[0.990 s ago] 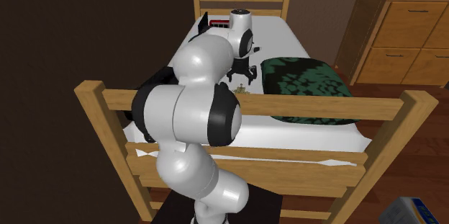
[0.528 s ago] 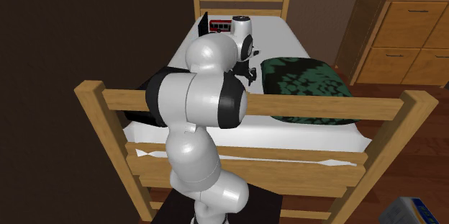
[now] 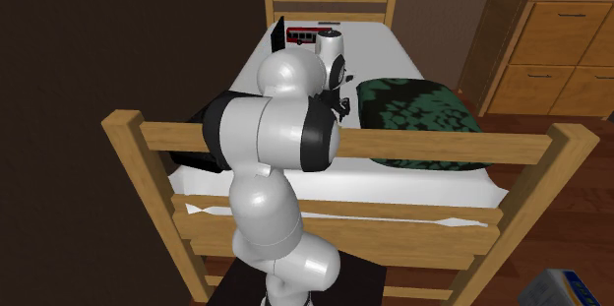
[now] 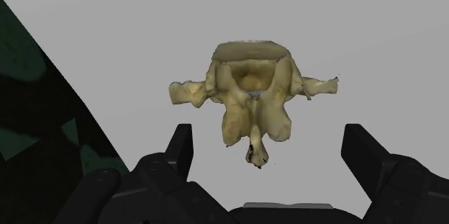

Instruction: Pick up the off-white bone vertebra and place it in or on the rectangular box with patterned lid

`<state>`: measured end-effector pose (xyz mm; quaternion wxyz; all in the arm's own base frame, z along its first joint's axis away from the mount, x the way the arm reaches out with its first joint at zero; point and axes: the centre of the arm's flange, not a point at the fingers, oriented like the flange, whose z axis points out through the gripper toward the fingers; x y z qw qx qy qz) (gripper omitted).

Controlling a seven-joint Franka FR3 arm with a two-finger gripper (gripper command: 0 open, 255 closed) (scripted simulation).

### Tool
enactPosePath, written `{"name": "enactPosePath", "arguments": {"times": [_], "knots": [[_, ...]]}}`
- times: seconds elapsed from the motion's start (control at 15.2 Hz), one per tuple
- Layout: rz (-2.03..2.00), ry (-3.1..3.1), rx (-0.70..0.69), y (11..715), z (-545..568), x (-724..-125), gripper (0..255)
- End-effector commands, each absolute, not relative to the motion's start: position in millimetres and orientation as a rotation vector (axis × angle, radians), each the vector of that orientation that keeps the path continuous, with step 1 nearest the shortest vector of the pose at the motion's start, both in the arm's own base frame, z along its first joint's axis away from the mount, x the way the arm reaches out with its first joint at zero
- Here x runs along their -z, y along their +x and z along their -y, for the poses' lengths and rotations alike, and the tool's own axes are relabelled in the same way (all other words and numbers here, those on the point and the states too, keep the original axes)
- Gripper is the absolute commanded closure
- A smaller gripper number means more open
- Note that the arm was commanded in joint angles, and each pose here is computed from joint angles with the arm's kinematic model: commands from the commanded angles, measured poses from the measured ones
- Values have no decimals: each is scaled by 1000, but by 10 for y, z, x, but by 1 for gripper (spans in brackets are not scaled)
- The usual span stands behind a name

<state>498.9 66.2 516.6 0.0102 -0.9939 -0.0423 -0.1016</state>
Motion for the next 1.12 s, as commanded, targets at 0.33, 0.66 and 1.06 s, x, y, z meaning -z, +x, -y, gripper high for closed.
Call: {"name": "enactPosePath", "arguments": {"times": [0.33, 0.66, 1.06], "knots": [[132, -3102, 317, 4990, -661, -5165, 255], [132, -3102, 317, 4985, -662, -5164, 255], [132, -3102, 317, 4990, -661, -5375, 255]]}}
